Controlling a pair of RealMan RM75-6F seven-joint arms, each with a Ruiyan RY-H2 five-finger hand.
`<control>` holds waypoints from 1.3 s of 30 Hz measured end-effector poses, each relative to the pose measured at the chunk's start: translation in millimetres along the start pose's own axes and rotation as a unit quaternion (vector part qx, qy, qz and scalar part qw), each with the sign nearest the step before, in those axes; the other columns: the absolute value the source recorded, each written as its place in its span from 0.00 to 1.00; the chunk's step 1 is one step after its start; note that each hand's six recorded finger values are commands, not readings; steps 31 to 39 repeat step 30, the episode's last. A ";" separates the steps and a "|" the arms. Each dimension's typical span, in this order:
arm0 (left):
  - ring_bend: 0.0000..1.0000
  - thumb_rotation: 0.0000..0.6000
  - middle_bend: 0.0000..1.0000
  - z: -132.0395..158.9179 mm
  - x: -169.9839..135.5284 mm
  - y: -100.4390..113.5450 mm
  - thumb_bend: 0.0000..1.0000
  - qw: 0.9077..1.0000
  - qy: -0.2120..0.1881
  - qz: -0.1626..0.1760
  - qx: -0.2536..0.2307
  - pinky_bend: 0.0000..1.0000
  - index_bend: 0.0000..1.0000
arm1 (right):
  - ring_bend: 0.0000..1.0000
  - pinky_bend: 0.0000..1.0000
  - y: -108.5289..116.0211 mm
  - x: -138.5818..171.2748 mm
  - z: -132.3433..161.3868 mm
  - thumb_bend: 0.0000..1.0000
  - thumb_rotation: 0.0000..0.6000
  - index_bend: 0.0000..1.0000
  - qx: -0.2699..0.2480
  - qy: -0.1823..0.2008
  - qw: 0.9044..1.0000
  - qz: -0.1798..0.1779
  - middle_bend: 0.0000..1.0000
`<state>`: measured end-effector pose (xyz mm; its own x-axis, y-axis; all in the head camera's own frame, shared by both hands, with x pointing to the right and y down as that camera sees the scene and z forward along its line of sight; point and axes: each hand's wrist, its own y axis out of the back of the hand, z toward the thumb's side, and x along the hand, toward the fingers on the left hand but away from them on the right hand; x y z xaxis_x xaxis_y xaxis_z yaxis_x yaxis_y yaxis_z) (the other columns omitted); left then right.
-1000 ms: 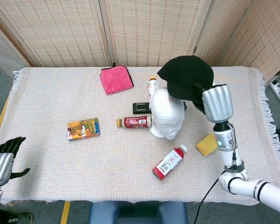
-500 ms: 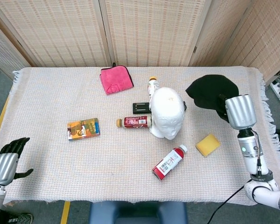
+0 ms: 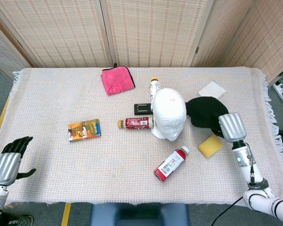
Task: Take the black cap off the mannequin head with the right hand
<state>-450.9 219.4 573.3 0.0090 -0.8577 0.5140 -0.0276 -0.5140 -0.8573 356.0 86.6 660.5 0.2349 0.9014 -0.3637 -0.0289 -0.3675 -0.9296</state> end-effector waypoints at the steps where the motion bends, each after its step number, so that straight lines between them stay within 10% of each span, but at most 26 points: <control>1: 0.12 1.00 0.14 -1.0 0.0 0.8 0.16 1.000 0.000 0.003 -0.001 0.21 0.13 | 0.29 0.52 -3.5 1.4 -0.4 0.11 1.00 0.12 -0.001 -0.003 1.000 0.013 0.32; 3: 0.11 1.00 0.14 -2.4 0.2 2.0 0.16 1.000 0.000 0.007 0.000 0.21 0.13 | 0.05 0.22 -8.6 5.7 0.0 0.02 0.98 0.00 -0.003 -0.008 0.999 0.043 0.13; 6: 0.11 1.00 0.14 -3.0 0.7 2.7 0.16 1.000 -0.001 0.010 0.000 0.21 0.13 | 0.00 0.15 -7.7 15.4 5.4 0.00 0.89 0.00 -0.013 -0.012 0.997 0.078 0.06; 13: 0.11 1.00 0.14 -3.7 2.3 3.6 0.16 1.000 -0.002 0.013 -0.001 0.21 0.12 | 0.03 0.18 21.4 53.5 -1.4 0.00 0.86 0.00 -0.035 -0.032 0.993 0.110 0.09; 21: 0.11 1.00 0.14 -3.8 3.3 5.6 0.16 1.000 0.002 0.029 -0.003 0.21 0.12 | 0.30 0.41 61.7 98.7 -23.3 0.06 1.00 0.27 -0.015 -0.064 0.998 0.024 0.36; 30: 0.11 1.00 0.14 4.8 5.1 4.0 0.16 0.999 -0.005 0.052 -0.004 0.21 0.12 | 0.31 0.42 75.3 174.7 -40.7 0.06 1.00 0.28 -0.019 -0.109 0.994 0.014 0.37; 39: 0.11 1.00 0.14 4.8 5.1 4.0 0.16 0.999 -0.005 0.052 -0.004 0.21 0.12 | 0.31 0.42 75.3 174.7 -40.7 0.06 1.00 0.28 -0.019 -0.109 0.994 0.014 0.37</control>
